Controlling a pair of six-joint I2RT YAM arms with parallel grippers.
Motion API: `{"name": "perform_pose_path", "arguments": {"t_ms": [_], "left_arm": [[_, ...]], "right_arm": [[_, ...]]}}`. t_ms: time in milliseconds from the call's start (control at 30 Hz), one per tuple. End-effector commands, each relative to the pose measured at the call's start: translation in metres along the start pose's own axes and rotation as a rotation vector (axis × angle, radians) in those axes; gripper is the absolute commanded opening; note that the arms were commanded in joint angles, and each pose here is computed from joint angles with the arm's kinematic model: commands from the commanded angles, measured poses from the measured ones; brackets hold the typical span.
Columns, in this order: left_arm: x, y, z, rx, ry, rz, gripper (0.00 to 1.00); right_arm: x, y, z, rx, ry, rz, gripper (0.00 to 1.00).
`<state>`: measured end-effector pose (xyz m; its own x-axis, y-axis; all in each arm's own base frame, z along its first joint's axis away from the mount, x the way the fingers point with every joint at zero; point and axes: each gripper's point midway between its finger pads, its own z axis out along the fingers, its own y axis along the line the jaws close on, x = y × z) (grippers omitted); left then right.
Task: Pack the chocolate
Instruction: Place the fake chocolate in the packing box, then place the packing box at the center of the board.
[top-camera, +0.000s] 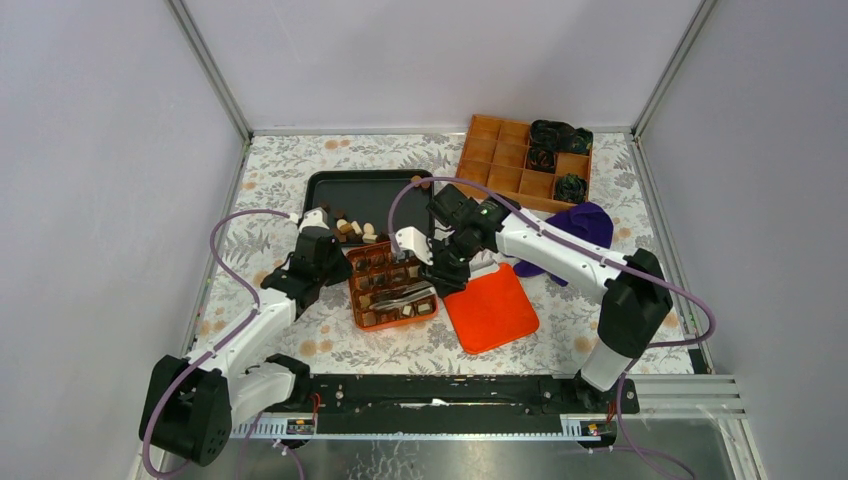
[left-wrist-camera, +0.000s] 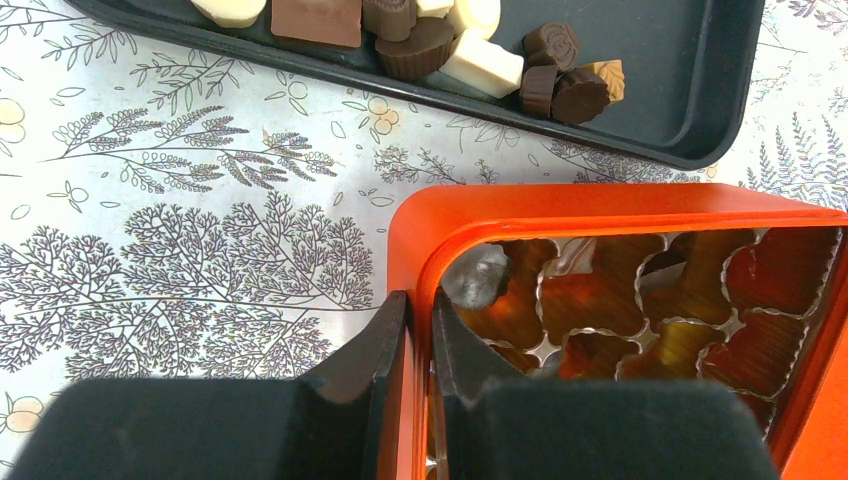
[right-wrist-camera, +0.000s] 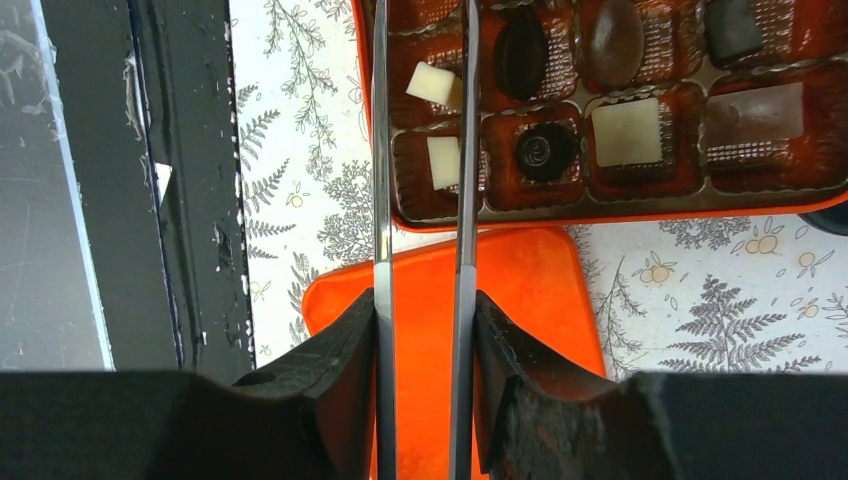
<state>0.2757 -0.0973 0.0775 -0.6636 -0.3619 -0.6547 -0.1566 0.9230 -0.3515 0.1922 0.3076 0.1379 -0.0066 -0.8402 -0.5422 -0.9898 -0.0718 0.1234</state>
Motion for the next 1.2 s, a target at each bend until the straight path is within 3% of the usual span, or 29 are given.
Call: {"name": "perform_pose_path", "arguments": {"t_ms": [0, 633, 967, 1167], "left_arm": [[-0.024, -0.023, -0.004, 0.072, -0.062, -0.035, 0.0], [-0.022, -0.022, -0.005, 0.072, -0.053, -0.036, 0.0], [-0.019, -0.022, -0.005, 0.073, -0.04, -0.035, 0.0], [-0.013, -0.019, -0.008, 0.064, -0.018, -0.03, 0.0]], "right_arm": [[-0.002, 0.009, 0.002, -0.025, -0.014, -0.03, 0.11], [-0.013, 0.011, -0.001, -0.044, -0.039, -0.004, 0.49], [-0.04, 0.012, -0.02, -0.072, -0.122, 0.019, 0.42], [-0.057, -0.017, -0.052, -0.054, -0.227, 0.08, 0.39]]}}
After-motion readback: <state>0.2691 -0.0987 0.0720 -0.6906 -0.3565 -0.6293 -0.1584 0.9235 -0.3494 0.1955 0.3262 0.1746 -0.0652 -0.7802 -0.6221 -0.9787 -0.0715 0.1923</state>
